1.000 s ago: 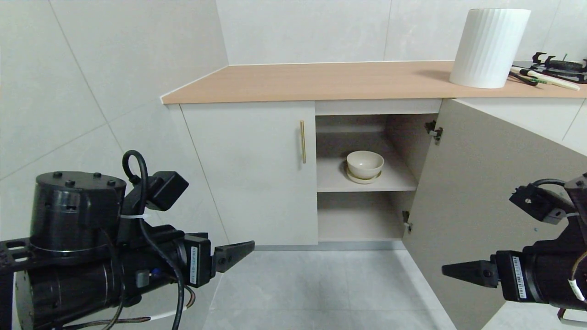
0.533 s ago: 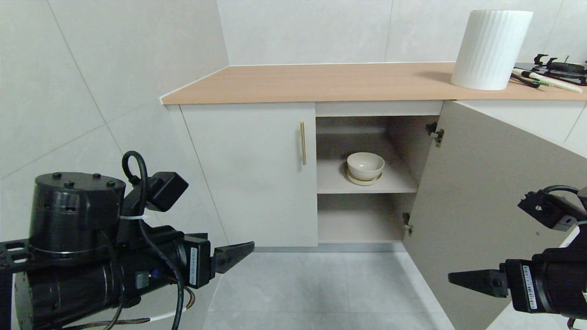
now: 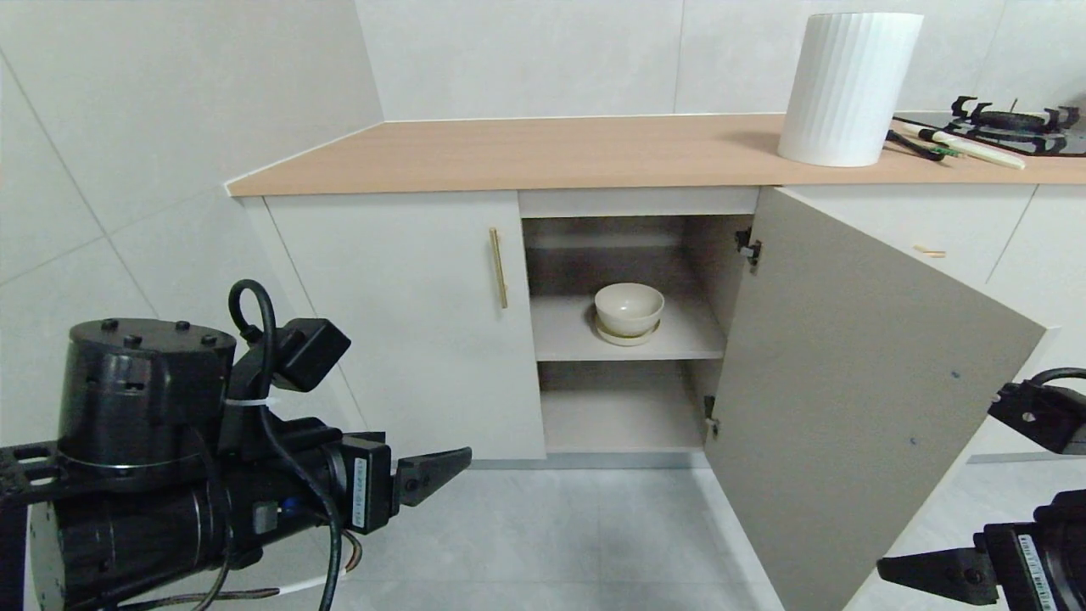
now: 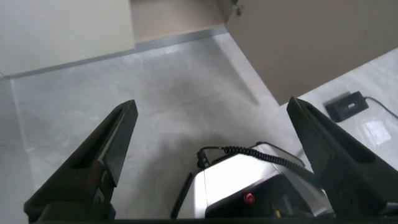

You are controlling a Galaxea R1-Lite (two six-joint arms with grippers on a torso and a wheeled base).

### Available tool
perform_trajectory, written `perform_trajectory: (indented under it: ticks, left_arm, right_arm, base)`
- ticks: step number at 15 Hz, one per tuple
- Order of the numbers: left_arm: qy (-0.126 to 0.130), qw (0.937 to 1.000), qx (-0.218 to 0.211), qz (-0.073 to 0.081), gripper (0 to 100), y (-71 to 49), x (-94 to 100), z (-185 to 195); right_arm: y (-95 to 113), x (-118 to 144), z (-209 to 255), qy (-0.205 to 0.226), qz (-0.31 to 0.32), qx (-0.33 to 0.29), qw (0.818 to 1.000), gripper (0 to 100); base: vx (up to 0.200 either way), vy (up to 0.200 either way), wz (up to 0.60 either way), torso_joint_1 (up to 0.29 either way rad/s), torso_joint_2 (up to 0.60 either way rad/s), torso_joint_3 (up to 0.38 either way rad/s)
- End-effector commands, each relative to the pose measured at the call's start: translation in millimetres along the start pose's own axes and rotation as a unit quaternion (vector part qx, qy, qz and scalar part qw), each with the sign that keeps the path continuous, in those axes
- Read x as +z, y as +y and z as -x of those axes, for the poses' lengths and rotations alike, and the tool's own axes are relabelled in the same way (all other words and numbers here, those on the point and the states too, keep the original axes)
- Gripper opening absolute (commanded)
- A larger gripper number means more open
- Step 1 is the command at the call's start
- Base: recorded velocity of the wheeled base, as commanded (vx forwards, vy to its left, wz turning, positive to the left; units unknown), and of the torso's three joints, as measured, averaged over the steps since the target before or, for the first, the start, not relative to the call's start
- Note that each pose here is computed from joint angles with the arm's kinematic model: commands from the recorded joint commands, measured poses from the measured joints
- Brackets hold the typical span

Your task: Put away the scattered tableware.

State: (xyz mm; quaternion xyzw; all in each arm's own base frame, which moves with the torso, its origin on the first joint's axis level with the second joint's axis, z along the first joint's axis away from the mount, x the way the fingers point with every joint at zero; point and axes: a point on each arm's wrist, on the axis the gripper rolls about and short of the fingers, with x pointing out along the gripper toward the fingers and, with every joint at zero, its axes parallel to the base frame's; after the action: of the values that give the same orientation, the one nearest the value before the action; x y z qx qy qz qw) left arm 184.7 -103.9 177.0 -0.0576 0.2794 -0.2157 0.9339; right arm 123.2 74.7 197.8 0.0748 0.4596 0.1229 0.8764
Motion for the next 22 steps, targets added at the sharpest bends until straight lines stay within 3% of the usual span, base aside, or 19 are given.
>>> perform_trajectory:
  ticks: [1,3,8,10,13,19,22]
  left_arm:
    - [0.0,1.0,0.0,0.0,100,0.0,0.0,0.2]
    - [-0.001,1.0,-0.001,0.0,100,-0.1,0.1,0.6]
    - [0.002,1.0,0.0,0.0,100,0.3,-1.1,-0.3]
    - [0.003,1.0,0.0,0.0,100,0.3,-1.2,-0.7]
    - [0.004,1.0,0.0,0.0,100,0.3,-1.3,-1.1]
    - [0.005,1.0,0.0,0.001,100,0.4,-1.5,-1.5]
    - [0.004,1.0,0.0,0.001,100,0.3,-1.3,-1.1]
  right_arm:
    - [0.9,2.6,9.8,-0.003,0.002,0.001,1.0,100]
    - [-0.7,2.2,7.4,-0.001,0.008,-0.022,1.0,100]
    - [-20.3,17.2,-13.2,-0.019,-0.035,-0.175,0.984,100]
    - [-24.6,19.6,-14.4,-0.022,-0.045,-0.192,0.98,100]
    - [-50.6,33.6,-14.8,-0.048,-0.081,-0.277,0.956,100]
    - [-71.6,60.4,-28.7,-0.134,-0.137,-0.327,0.925,100]
    - [-79.8,71.9,-39.5,-0.184,-0.155,-0.323,0.915,100]
  base:
    - [0.0,-0.2,0.0,0.002,0.0,0.002]
    - [0.0,0.0,0.0,0.0,0.0,0.0]
    - [0.0,0.0,0.0,0.0,0.0,0.0]
    - [0.0,0.0,0.0,0.0,0.0,0.0]
    - [0.0,0.0,0.0,0.0,0.0,0.0]
    - [0.0,0.0,0.0,0.0,0.0,0.0]
    - [0.0,0.0,0.0,0.0,0.0,0.0]
